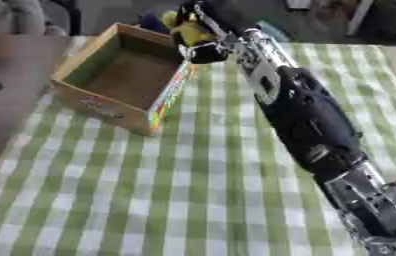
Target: Pick up objects on the table and place them in the box.
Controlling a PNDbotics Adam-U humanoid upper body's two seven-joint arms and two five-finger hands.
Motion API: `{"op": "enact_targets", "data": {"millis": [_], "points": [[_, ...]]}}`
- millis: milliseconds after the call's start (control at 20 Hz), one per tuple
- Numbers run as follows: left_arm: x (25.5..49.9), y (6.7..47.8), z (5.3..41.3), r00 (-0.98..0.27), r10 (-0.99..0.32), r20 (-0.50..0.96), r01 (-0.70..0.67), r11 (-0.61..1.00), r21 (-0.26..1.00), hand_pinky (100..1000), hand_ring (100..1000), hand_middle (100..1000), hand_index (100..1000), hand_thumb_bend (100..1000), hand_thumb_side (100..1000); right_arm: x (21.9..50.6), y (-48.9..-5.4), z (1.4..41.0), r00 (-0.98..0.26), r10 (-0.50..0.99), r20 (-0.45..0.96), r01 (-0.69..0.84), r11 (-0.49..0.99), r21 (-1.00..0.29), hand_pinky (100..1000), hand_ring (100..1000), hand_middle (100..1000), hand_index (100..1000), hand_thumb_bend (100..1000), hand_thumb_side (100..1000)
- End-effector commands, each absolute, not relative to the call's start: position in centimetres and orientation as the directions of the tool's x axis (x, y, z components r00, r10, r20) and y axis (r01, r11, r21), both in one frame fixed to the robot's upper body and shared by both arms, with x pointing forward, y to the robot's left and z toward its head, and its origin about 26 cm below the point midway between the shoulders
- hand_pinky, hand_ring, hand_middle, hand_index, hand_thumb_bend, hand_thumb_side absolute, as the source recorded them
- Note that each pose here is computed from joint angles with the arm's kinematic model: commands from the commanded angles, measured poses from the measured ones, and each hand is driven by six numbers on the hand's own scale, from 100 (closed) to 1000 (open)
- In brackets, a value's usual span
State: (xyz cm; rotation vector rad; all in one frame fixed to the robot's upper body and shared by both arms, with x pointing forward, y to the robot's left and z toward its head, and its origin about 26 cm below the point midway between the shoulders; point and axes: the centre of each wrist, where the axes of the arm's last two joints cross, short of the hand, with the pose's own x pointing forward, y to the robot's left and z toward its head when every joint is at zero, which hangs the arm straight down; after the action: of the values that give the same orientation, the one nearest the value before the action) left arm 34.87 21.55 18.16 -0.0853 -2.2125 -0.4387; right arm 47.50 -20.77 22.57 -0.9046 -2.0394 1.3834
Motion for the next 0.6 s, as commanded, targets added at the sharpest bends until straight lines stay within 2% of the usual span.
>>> {"op": "enact_targets", "data": {"millis": [50, 450, 500, 600], "points": [[34.6, 20.7, 19.8, -0.672, -0.054, 0.739, 0.238, 0.929, 0.284, 689, 842, 724, 684, 100, 449, 47.7, -20.5, 23.6, -0.657, 0.754, 0.031, 0.248, 0.255, -0.935, 100, 142, 220, 325, 100, 199], [34.7, 19.6, 20.5, -0.686, -0.018, 0.727, 0.279, 0.916, 0.286, 689, 843, 724, 684, 100, 446, 48.4, -18.9, 21.5, -0.669, 0.743, 0.025, 0.185, 0.199, -0.962, 100, 174, 253, 364, 100, 198], [34.7, 19.5, 20.5, -0.686, -0.015, 0.727, 0.283, 0.916, 0.286, 689, 843, 724, 685, 100, 446, 48.4, -18.7, 21.2, -0.671, 0.742, 0.022, 0.177, 0.189, -0.966, 100, 210, 280, 393, 100, 199], [34.7, 19.4, 20.5, -0.687, -0.011, 0.727, 0.287, 0.914, 0.286, 690, 844, 724, 685, 100, 447, 48.5, -18.3, 20.8, -0.678, 0.735, 0.012, 0.16, 0.163, -0.974, 253, 374, 375, 494, 100, 204]]}}
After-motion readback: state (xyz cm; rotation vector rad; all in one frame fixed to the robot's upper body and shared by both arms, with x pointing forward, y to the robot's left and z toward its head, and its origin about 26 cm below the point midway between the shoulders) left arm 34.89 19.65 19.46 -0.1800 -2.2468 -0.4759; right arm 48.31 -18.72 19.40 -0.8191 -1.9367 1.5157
